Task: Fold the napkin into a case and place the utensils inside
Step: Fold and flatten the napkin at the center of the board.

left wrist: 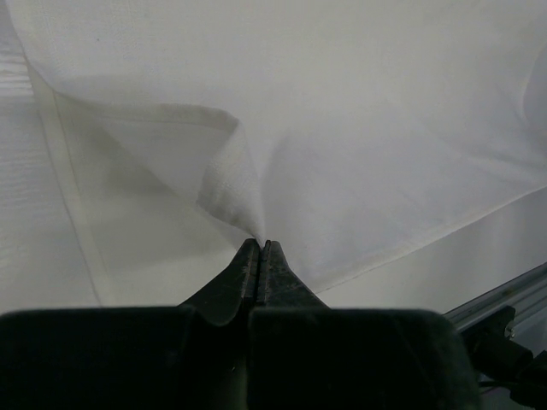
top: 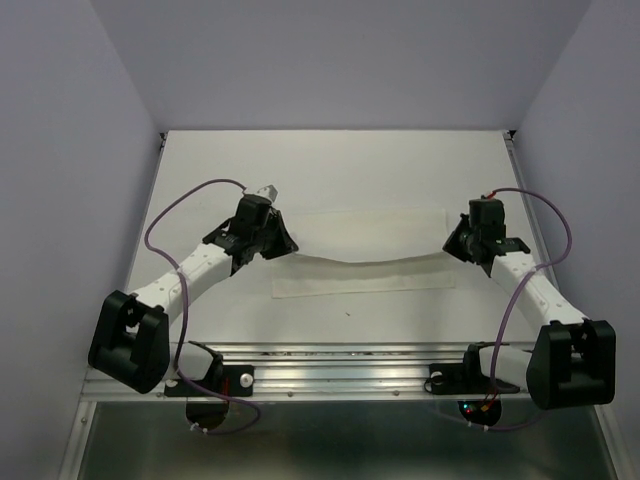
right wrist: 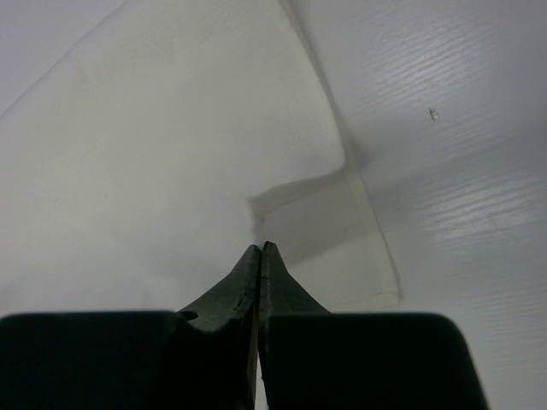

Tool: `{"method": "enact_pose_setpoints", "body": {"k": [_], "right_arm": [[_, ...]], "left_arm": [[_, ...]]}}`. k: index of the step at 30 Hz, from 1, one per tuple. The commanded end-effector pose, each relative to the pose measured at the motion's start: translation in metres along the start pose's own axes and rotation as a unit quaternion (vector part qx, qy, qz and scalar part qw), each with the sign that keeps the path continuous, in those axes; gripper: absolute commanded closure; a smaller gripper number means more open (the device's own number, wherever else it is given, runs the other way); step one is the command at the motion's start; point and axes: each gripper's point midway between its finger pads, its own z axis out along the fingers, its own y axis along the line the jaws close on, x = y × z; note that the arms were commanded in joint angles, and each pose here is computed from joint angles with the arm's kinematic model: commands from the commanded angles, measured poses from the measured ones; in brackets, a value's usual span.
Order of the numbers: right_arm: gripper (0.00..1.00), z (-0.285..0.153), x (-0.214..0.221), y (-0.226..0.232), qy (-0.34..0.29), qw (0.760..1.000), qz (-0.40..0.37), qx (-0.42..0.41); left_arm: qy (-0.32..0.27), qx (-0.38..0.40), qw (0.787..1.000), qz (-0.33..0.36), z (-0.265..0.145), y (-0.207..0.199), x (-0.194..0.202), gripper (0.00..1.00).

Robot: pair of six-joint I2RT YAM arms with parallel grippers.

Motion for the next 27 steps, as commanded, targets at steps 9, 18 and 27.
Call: {"method": "enact_pose_setpoints", "body": {"k": [9, 18, 27], "right_arm": [[0.99, 0.001, 0.041, -0.011, 0.054, 0.998, 0.015, -0.011], [0.99, 0.005, 0.057, -0.019, 0.076, 0.996, 0.036, 0.006], [0.99, 0.003, 0.06, -0.028, 0.067, 0.996, 0.059, 0.027]], "left_arm": [[0.022, 0.01, 1.0, -0.02, 0.009, 0.011, 0.035, 1.0], [0.038, -0.018, 0.999, -0.02, 0.015, 0.026, 0.046, 1.0], [0.033, -0.014, 0.999, -0.021, 0.011, 0.021, 0.046, 1.0]]}}
